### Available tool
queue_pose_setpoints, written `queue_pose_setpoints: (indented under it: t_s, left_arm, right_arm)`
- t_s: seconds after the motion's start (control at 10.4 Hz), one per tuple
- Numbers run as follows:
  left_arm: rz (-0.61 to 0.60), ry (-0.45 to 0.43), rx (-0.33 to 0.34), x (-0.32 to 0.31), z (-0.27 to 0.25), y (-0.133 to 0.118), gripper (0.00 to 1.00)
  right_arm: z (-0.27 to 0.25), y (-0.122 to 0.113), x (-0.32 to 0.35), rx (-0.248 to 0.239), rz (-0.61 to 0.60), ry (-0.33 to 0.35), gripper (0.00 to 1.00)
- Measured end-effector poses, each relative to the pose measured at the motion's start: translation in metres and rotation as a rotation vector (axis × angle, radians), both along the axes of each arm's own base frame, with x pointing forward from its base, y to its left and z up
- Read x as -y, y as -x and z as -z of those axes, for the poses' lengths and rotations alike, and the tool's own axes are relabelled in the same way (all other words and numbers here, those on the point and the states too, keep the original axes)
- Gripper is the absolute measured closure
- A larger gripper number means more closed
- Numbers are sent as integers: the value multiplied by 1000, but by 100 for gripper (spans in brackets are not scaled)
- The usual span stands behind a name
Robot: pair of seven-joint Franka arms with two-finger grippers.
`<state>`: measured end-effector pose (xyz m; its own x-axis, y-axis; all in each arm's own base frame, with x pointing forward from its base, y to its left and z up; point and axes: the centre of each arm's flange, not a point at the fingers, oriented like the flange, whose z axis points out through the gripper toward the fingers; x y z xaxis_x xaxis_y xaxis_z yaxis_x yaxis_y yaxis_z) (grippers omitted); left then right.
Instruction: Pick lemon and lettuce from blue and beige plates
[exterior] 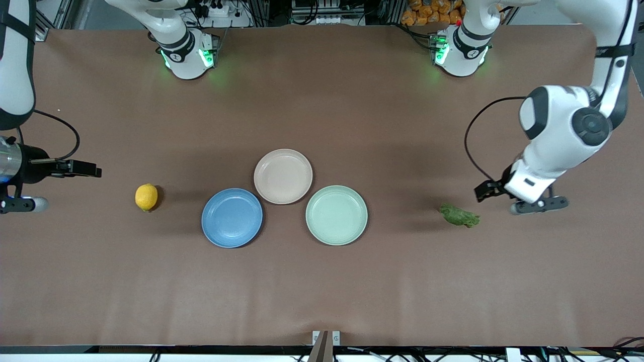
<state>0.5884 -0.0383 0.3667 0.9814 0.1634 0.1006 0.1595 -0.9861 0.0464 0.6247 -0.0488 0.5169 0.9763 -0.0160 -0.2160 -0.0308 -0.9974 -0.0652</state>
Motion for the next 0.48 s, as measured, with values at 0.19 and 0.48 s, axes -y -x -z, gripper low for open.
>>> queue_pose_setpoints:
  t_s: [0.19, 0.48]
  left_arm:
    - [-33, 0, 3, -27, -5, 6, 0]
    - [5, 4, -18, -6, 3, 17, 0]
  right_arm:
    - [-7, 8, -1, -24, 0, -3, 0]
    - [-10, 9, 0, -29, 1, -4, 0]
